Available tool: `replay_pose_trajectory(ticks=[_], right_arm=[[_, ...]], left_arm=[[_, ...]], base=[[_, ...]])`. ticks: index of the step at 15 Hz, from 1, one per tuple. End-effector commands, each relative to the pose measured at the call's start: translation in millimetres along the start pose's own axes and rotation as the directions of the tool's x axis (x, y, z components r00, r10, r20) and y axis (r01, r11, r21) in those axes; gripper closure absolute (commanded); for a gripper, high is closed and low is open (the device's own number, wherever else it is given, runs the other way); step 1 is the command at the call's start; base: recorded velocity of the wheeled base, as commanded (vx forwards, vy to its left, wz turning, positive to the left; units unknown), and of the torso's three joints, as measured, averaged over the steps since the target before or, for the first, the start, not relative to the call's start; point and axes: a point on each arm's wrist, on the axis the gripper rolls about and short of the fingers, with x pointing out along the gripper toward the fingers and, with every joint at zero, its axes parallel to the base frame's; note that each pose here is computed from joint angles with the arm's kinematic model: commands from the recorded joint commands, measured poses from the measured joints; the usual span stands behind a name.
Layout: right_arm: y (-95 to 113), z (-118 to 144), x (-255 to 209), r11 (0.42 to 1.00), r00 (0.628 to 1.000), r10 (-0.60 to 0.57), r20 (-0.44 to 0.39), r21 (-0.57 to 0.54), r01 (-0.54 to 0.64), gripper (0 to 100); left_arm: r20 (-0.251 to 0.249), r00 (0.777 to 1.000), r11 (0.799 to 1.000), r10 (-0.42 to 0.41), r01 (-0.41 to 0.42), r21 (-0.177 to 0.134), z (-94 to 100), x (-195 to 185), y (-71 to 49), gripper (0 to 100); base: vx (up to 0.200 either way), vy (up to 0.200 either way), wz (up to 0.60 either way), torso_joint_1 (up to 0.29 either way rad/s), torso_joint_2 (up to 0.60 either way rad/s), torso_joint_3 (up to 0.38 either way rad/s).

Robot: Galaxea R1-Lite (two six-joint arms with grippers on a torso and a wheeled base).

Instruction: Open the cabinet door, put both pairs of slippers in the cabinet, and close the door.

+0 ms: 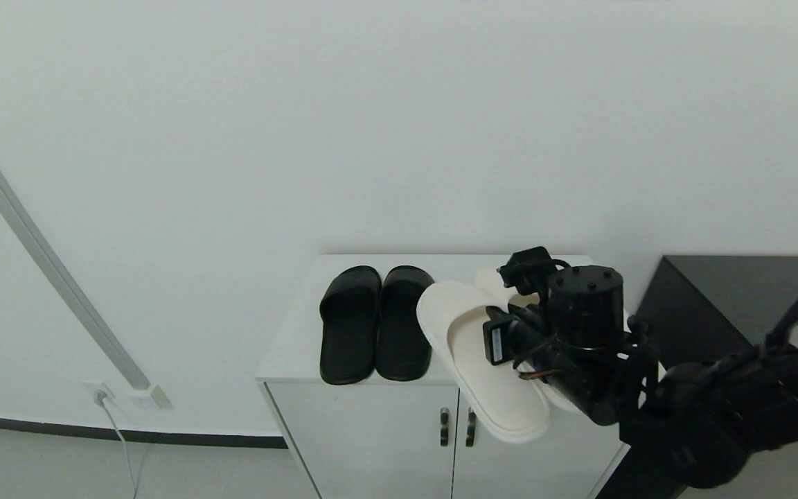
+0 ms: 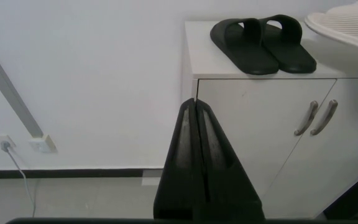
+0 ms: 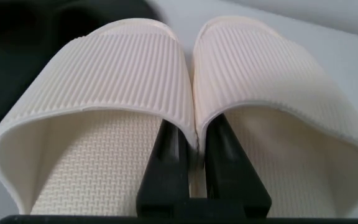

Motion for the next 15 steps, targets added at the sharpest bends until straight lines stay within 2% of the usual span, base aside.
replay_pose_trajectory(ticks=[1, 4, 10, 13, 15], right_arm=[[-4.2, 13.0, -36.0, 0.996, 0.995, 0.09, 0.032, 0.017, -0.091, 100], [-13.4, 13.2, -67.3, 0.969, 0.97, 0.244, 0.007, 0.028, -0.244, 100], [-16.3, 3.1, -78.9, 0.967, 0.966, 0.255, -0.048, 0.031, -0.254, 100], [-11.5, -1.0, -79.0, 0.962, 0.961, 0.271, -0.063, 0.037, -0.269, 100], [-12.2, -1.2, -80.6, 0.962, 0.961, 0.271, -0.063, 0.037, -0.269, 100]], left_arm=[[-0.001, 1.0, 1.0, -0.001, 0.001, 0.0, -0.1, 0.0, 0.0, 100], [0.001, 1.0, 1.0, -0.001, 0.001, 0.0, 0.0, 0.0, 0.0, 100], [-0.001, 1.0, 1.0, -0.001, 0.001, 0.0, -0.1, 0.0, 0.0, 100], [0.001, 1.0, 1.0, -0.002, 0.002, 0.0, 0.0, 0.0, 0.0, 100], [-0.001, 1.0, 1.0, -0.002, 0.002, 0.001, -0.1, 0.0, 0.0, 100]], base=[[0.0, 0.0, 0.0, 0.0, 0.0, 0.0], [0.0, 0.0, 0.0, 0.0, 0.0, 0.0], [0.0, 0.0, 0.0, 0.0, 0.0, 0.0], [0.0, 0.0, 0.0, 0.0, 0.0, 0.0], [-0.2, 0.0, 0.0, 0.002, 0.0, 0.002]])
